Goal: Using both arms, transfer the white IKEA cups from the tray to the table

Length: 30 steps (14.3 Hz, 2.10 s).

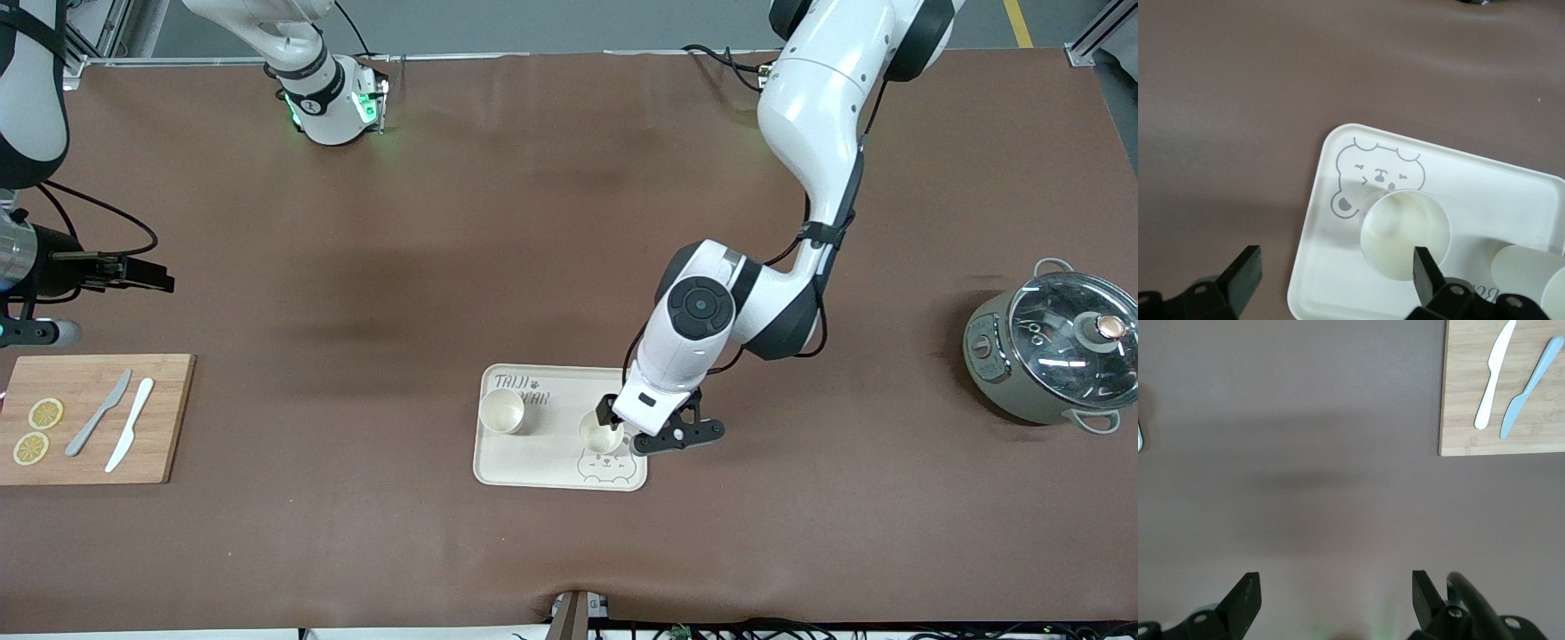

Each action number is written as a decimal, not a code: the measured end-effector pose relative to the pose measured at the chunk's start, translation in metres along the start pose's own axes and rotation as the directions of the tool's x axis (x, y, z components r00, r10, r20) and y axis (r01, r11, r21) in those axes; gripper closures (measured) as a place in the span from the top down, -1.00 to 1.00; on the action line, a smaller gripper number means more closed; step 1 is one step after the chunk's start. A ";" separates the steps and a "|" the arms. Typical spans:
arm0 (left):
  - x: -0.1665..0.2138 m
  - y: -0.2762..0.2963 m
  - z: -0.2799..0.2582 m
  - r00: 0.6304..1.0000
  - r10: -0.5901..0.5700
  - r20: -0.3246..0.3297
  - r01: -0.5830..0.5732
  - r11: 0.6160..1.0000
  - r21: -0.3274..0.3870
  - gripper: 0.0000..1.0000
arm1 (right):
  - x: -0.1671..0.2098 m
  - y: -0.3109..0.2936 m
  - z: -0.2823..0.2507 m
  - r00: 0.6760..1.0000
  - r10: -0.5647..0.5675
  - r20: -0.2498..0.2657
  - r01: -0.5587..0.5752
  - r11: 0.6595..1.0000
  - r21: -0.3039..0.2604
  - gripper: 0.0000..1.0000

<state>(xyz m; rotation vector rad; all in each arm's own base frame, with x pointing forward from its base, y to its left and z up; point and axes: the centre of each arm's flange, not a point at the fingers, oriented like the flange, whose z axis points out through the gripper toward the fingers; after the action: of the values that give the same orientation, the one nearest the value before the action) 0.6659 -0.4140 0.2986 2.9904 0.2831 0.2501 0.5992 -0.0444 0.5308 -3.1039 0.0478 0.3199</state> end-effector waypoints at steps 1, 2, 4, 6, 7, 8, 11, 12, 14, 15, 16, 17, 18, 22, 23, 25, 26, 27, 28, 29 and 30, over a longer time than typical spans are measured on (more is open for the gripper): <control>-0.003 0.002 0.004 1.000 0.005 0.001 -0.005 1.000 0.000 1.00 | 0.002 0.003 0.003 1.000 0.004 0.004 -0.004 1.000 0.001 1.00; -0.005 0.004 0.007 1.000 0.008 0.002 -0.008 1.000 0.000 1.00 | 0.006 0.005 0.008 1.000 0.008 0.011 -0.008 1.000 0.001 1.00; -0.006 0.004 0.010 1.000 0.009 -0.001 -0.009 1.000 -0.002 1.00 | 0.014 0.013 0.016 1.000 0.022 0.007 -0.022 1.000 0.005 1.00; -0.005 0.004 0.015 1.000 0.009 -0.009 -0.009 1.000 -0.008 1.00 | 0.019 0.026 0.026 0.999 0.042 0.016 -0.042 0.999 0.013 1.00; -0.005 0.004 0.018 1.000 0.009 -0.013 -0.009 1.000 -0.011 1.00 | 0.022 0.029 0.033 0.999 0.047 0.027 -0.047 0.999 0.015 1.00; -0.005 0.004 0.020 1.000 0.009 -0.015 -0.009 1.000 -0.012 1.00 | 0.025 0.030 0.038 0.998 0.048 0.034 -0.049 0.999 0.016 1.00; -0.006 0.002 0.028 1.000 0.016 -0.016 -0.016 1.000 -0.001 1.00 | 0.029 0.023 0.045 0.998 0.036 0.046 -0.037 0.999 0.018 1.00; -0.006 0.002 0.031 1.000 0.020 -0.021 -0.020 1.000 0.000 1.00 | 0.030 0.018 0.047 0.998 0.036 0.052 -0.037 0.999 0.018 1.00; -0.007 0.001 0.040 0.999 0.021 -0.030 -0.021 1.000 -0.005 1.00 | 0.030 0.004 0.049 0.993 0.092 0.068 -0.093 0.996 0.013 1.00; -0.007 0.001 0.043 0.999 0.022 -0.032 -0.022 1.000 -0.005 1.00 | 0.029 -0.007 0.049 0.989 0.126 0.075 -0.127 0.992 0.007 1.00; -0.007 0.000 0.045 0.999 0.022 -0.033 -0.022 1.000 -0.005 1.00 | 0.029 -0.021 0.050 0.986 0.149 0.079 -0.150 0.989 0.004 1.00; -0.007 -0.001 0.047 0.999 0.023 -0.033 -0.023 1.000 -0.003 1.00 | 0.029 -0.034 0.051 0.983 0.164 0.084 -0.166 0.986 0.011 1.00; -0.007 -0.002 0.049 0.999 0.023 -0.033 -0.023 1.000 -0.001 1.00 | 0.029 -0.044 0.053 0.979 0.180 0.091 -0.184 0.982 0.034 1.00; -0.006 -0.005 0.055 0.999 0.022 -0.032 -0.022 1.000 0.003 1.00 | 0.030 -0.053 0.057 0.947 0.293 0.130 -0.307 0.947 0.100 1.00; -0.007 -0.005 0.058 0.999 0.022 -0.032 -0.022 1.000 0.004 1.00 | 0.031 -0.054 0.059 0.943 0.305 0.135 -0.319 0.942 0.102 1.00; -0.008 -0.006 0.063 0.999 0.022 -0.032 -0.022 1.000 0.004 1.00 | 0.034 -0.058 0.065 0.940 0.310 0.144 -0.325 0.940 0.101 1.00; -0.008 -0.007 0.067 0.999 0.022 -0.031 -0.022 1.000 0.005 1.00 | 0.037 -0.064 0.069 0.939 0.312 0.144 -0.327 0.940 0.098 1.00; -0.009 -0.007 0.069 0.999 0.023 -0.030 -0.023 1.000 0.006 1.00 | 0.039 -0.071 0.072 0.936 0.323 0.142 -0.338 0.936 0.095 1.00; -0.009 -0.008 0.072 0.999 0.023 -0.030 -0.023 1.000 0.006 1.00 | 0.042 -0.079 0.075 0.931 0.338 0.139 -0.352 0.932 0.091 1.00; -0.010 -0.008 0.073 0.999 0.024 -0.030 -0.024 1.000 0.006 1.00 | 0.043 -0.087 0.078 0.926 0.351 0.140 -0.365 0.927 0.088 1.00; -0.010 -0.008 0.074 0.999 0.028 -0.033 -0.027 1.000 0.008 1.00 | 0.043 -0.094 0.081 0.920 0.363 0.146 -0.377 0.922 0.085 1.00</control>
<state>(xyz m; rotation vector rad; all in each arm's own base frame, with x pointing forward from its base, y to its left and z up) 0.6681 -0.4165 0.2237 3.0017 0.2468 0.3028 0.6283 0.0503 0.4445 -2.9371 0.6343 0.5037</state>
